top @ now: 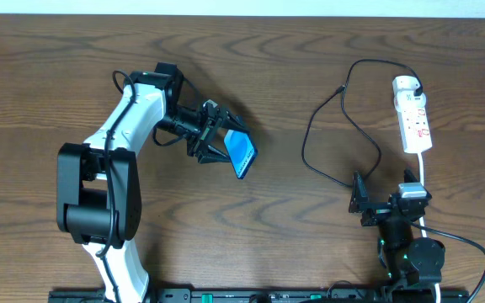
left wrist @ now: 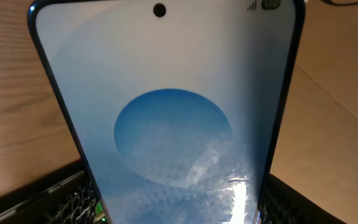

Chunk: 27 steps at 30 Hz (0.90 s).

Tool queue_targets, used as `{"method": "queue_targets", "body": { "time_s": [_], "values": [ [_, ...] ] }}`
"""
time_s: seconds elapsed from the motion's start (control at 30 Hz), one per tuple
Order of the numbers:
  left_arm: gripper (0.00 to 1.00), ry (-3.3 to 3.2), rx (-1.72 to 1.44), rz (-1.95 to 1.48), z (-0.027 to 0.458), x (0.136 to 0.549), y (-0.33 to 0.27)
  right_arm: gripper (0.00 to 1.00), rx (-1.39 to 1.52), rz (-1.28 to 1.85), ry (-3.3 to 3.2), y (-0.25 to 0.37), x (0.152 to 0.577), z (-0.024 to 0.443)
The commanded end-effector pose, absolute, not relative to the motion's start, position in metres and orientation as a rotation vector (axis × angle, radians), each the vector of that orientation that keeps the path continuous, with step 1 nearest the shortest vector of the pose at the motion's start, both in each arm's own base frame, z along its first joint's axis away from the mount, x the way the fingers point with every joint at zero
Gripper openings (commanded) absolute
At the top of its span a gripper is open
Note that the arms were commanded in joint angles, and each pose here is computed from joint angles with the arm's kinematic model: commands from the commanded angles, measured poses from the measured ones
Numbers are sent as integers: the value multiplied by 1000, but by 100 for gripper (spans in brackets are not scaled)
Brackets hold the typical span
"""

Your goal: Plug charger to phone and switch on socket

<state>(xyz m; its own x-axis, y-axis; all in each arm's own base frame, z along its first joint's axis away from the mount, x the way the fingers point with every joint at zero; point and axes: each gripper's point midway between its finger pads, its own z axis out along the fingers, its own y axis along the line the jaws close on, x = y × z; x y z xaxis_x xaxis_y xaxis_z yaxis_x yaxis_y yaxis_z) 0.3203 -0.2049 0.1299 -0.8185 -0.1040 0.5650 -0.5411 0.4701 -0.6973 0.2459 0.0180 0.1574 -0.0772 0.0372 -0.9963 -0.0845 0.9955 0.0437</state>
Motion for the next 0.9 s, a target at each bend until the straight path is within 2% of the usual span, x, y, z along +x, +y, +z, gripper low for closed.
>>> {"method": "queue_targets", "body": {
  "time_s": [0.0,0.87],
  "values": [
    [56,-2212,513,1411,153,318,-211,99,-40,96,1649,18,246,156],
    [56,-2188,560,1387,152,318,-211,99,-40,96,1649,18,246,156]
  ]
}}
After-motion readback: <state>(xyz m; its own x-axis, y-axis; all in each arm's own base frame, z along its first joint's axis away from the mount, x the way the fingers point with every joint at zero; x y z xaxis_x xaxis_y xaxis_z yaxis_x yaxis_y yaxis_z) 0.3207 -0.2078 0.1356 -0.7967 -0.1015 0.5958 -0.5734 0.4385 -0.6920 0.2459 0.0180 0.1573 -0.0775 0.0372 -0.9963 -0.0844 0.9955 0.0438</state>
